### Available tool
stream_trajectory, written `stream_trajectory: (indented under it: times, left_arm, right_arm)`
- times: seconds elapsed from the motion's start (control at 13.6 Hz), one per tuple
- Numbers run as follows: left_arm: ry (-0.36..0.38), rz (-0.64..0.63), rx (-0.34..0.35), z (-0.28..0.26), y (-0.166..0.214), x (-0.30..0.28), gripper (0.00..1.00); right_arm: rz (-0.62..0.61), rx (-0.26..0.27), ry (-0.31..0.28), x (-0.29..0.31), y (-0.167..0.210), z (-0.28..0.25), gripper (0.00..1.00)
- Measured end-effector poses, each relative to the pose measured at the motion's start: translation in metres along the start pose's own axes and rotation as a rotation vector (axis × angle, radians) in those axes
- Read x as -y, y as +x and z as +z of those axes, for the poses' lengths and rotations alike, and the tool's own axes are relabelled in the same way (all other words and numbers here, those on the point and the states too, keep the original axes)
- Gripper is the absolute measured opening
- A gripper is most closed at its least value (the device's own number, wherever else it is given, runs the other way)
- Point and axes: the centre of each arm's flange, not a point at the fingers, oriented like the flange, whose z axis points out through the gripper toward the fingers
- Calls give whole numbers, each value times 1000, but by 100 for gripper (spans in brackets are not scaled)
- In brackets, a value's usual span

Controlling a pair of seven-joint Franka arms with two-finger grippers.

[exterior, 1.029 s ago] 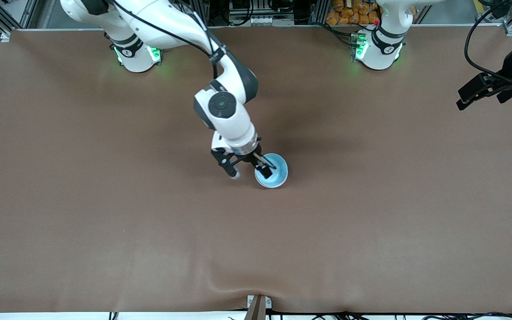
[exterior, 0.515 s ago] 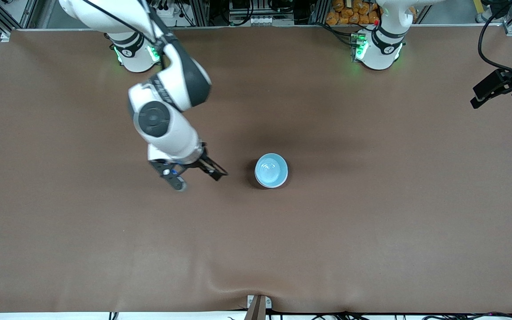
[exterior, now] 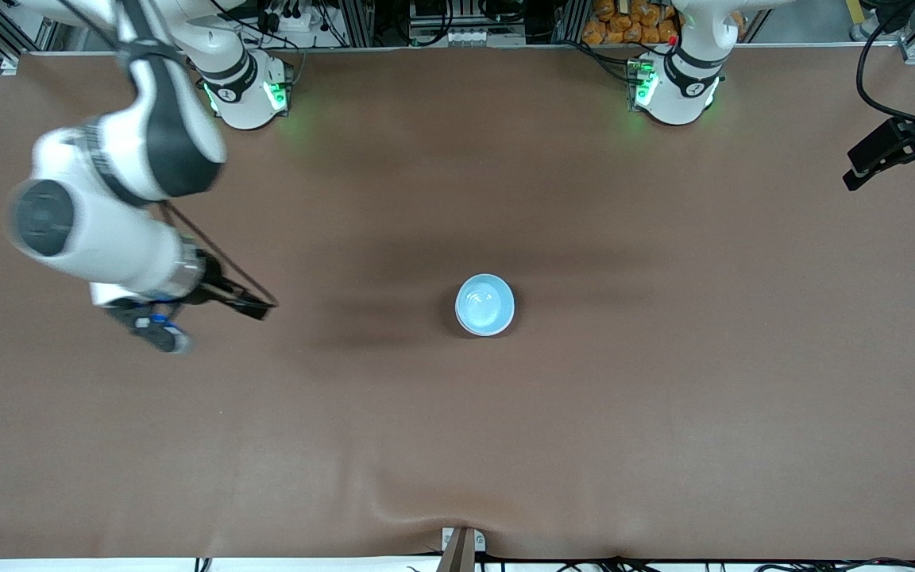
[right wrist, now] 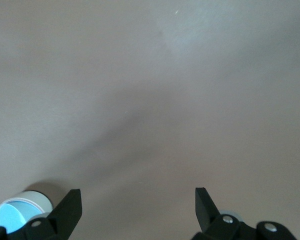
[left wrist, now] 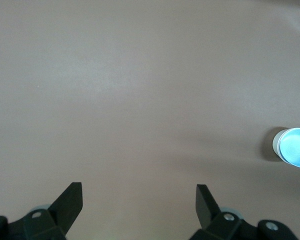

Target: Stack pink and blue bowls on white bowl

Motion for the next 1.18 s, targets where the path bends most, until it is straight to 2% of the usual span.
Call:
stream_trajectory:
  times: [0.29, 0.59, 0.74, 1.03, 1.18]
  left_arm:
    - [0, 10, 0, 0, -1, -6, 100]
    - [0, 3, 2, 0, -1, -1, 100]
    - [1, 2, 5, 2, 0, -1, 100]
    - [1, 16, 4, 1, -2, -8, 100]
    - [1, 16, 4, 1, -2, -8, 100]
  right_arm:
    - [-191, -4, 24, -98, 42, -47, 100]
    - [-372, -27, 28, -175, 47, -97, 100]
    - [-448, -40, -13, -193, 35, -119, 100]
    - [-491, -13, -80, -195, 13, -141, 100]
    - [-505, -6, -90, -189, 7, -146, 100]
